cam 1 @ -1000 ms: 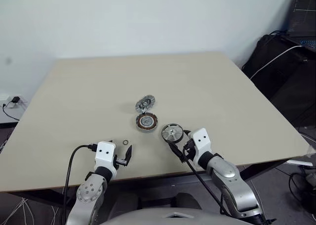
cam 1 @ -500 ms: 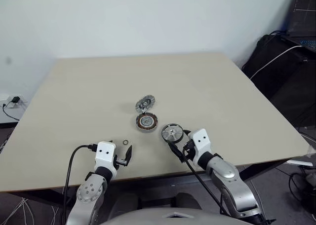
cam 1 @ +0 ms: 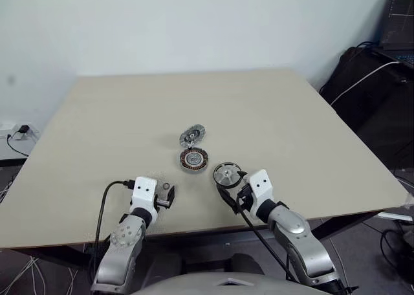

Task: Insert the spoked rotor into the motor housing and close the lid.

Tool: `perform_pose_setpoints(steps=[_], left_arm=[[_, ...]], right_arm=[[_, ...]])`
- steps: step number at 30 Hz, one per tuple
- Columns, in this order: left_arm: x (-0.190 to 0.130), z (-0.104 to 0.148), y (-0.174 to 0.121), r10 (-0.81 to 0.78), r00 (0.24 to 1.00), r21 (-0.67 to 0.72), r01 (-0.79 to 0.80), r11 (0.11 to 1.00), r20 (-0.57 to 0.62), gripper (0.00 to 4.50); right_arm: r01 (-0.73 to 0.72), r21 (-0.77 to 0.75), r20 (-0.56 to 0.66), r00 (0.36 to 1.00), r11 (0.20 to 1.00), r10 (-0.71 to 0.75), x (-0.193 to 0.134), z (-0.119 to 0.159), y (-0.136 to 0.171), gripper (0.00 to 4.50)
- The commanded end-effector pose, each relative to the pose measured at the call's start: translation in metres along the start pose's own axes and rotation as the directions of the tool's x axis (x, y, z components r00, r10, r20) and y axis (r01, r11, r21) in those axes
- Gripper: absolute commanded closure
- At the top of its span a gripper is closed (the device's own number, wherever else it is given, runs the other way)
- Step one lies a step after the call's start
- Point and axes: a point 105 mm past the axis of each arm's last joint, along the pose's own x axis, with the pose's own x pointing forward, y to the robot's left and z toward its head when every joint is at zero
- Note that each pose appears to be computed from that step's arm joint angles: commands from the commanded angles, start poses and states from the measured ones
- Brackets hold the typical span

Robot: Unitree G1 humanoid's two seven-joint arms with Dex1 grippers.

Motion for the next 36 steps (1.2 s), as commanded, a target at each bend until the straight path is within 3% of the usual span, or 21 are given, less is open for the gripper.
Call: perform_pose_setpoints(steps=[1, 12, 15, 25, 31, 36], left_arm=[[0.01, 0.005, -0.001, -0.024, 1.0, 0.033, 0.024, 0.999, -0.003, 0.01], [0.021, -0.014, -0.011, -0.093, 0.986, 0.044, 0.1, 0.994, -0.135, 0.01], [0.017, -0.022, -0.012, -0.096, 0.98, 0.046, 0.106, 0.993, -0.175, 0.57], [0.0, -0.033, -0.01, -0.073, 0.976, -0.002, 0.075, 0.997, -0.204, 3.78], [-0.01, -0.022, -0.006, -0.039, 0.986, -0.012, 0.037, 0.999, -0.163, 3.82], [-0.006, 0.02, -0.004, -0.023, 1.0, -0.035, 0.024, 0.999, 0.013, 3.82]], right_arm=[[0.003, -0.027, 0.059, 0.998, 1.0, -0.002, 0.002, 0.015, -0.001, 0.0], [0.007, -0.031, 0.073, 0.997, 1.0, -0.004, 0.003, 0.018, 0.0, 0.0], [0.006, -0.03, 0.074, 0.997, 1.0, -0.004, 0.003, 0.018, 0.001, 0.0], [0.0, -0.034, 0.078, 0.997, 0.999, 0.003, 0.006, 0.021, 0.002, 0.0], [-0.002, -0.037, 0.079, 0.997, 0.999, 0.005, 0.007, 0.022, 0.002, 0.0], [-0.007, -0.034, 0.076, 0.997, 0.999, 0.01, 0.009, 0.021, 0.003, 0.0]])
